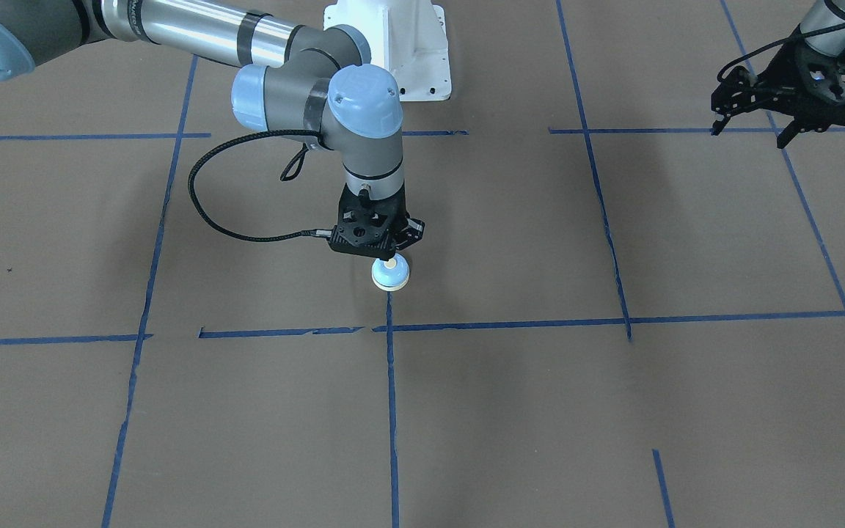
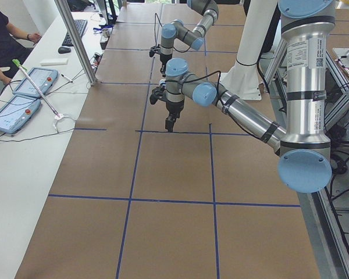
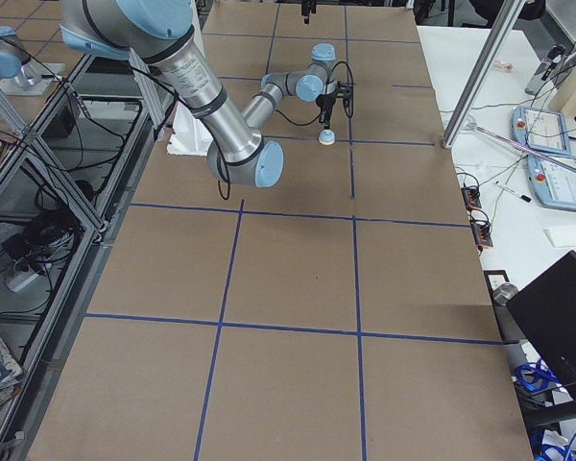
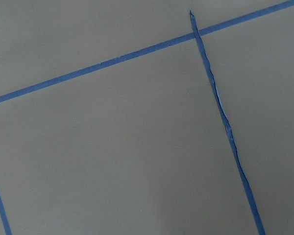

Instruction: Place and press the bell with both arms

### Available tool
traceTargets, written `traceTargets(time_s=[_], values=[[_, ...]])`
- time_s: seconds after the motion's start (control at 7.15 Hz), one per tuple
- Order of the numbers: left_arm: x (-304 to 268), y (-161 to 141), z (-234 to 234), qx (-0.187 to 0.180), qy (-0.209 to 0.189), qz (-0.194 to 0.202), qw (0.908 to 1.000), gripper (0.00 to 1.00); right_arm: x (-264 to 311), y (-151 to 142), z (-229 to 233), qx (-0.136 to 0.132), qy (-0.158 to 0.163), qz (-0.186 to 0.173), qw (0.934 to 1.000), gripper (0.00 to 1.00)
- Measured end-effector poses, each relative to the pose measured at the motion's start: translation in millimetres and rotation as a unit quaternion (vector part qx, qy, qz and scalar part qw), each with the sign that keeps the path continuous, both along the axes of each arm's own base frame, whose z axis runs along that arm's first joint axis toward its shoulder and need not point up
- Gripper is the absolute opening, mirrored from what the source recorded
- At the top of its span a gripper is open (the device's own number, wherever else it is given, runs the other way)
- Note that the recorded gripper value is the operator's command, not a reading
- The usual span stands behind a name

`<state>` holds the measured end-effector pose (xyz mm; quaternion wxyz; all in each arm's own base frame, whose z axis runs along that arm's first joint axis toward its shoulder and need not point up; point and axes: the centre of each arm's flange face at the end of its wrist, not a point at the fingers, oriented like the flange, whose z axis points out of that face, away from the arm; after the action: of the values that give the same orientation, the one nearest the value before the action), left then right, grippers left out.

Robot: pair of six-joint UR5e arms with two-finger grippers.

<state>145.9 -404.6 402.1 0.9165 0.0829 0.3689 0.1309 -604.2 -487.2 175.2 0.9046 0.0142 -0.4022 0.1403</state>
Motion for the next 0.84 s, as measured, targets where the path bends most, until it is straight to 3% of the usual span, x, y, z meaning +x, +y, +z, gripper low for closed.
traceTargets(time_s=[0.84], values=[[0,1,-2,-0.001,0.002,0.0,1.0,1.0,-15,-7,9,-0.002,0.002,-0.002,1.0,0.0]])
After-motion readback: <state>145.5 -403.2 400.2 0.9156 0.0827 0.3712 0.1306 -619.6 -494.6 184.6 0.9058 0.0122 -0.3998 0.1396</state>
